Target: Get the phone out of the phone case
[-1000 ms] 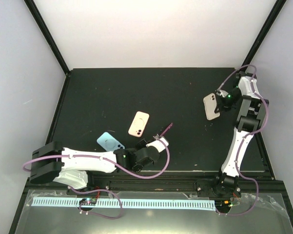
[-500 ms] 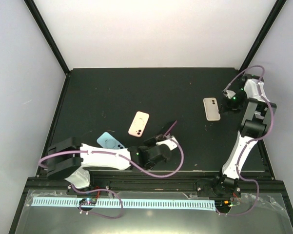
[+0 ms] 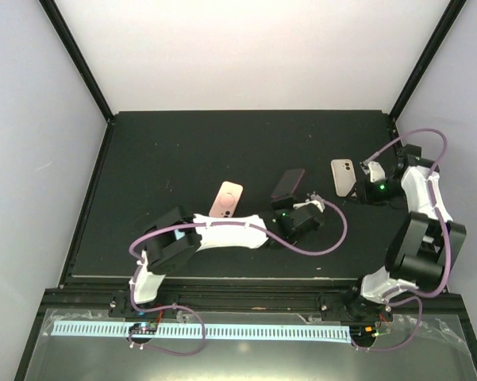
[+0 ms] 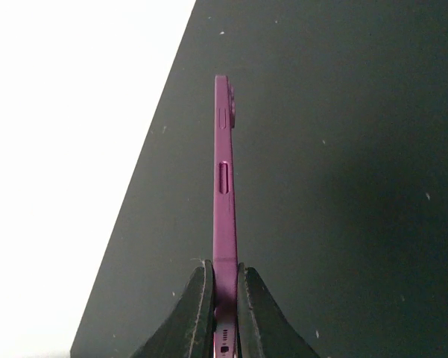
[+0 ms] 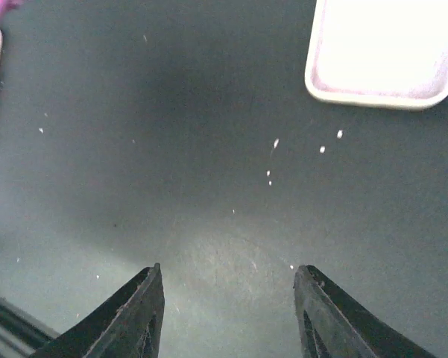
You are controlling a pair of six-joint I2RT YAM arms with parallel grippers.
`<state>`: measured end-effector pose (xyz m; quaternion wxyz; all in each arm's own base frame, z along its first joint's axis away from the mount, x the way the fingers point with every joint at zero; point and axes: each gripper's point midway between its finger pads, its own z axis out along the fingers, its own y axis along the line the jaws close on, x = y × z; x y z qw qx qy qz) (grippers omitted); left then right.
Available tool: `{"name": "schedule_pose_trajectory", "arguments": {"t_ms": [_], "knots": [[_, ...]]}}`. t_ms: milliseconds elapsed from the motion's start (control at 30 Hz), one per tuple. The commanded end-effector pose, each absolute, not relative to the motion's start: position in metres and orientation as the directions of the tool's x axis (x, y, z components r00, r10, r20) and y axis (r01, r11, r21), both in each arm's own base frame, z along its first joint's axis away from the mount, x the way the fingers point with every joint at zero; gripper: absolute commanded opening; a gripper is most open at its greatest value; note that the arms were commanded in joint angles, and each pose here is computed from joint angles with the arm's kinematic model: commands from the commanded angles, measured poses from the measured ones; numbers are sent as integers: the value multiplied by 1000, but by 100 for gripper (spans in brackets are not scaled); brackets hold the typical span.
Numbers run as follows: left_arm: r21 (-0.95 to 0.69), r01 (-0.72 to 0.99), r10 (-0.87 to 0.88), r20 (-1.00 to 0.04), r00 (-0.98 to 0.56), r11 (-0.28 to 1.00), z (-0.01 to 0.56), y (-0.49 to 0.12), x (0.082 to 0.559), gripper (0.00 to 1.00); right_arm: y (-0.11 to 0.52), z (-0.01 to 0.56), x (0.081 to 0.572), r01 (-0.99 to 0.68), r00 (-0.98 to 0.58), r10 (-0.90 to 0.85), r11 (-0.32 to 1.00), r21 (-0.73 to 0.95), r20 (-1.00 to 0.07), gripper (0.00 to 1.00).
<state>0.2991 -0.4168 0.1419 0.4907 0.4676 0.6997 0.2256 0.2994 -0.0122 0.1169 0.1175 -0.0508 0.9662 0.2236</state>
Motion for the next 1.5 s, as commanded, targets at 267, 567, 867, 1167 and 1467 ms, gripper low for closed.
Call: {"name": "schedule_pose_trajectory", "arguments": {"t_ms": [267, 567, 867, 1167, 1467], "knots": [[853, 363, 920, -294, -259, 375, 118, -415, 328, 2, 0, 189, 319, -230, -772, 54, 905, 358, -633, 50], [849, 390, 922, -253, -292, 357, 89, -413, 330, 2, 5, 179, 318, -244, -784, 57, 888, 391, -618, 50], [859, 384, 916, -208, -343, 339, 63, -403, 343, 2, 8, 176, 316, -254, -788, 53, 880, 402, -614, 50], [848, 396, 898, -186, -398, 351, 41, -395, 348, 7, 11, 174, 314, -264, -790, 52, 870, 416, -610, 51], [833, 407, 892, -204, -403, 375, 35, -397, 349, 25, 12, 172, 313, -268, -792, 50, 867, 420, -608, 51]]}}
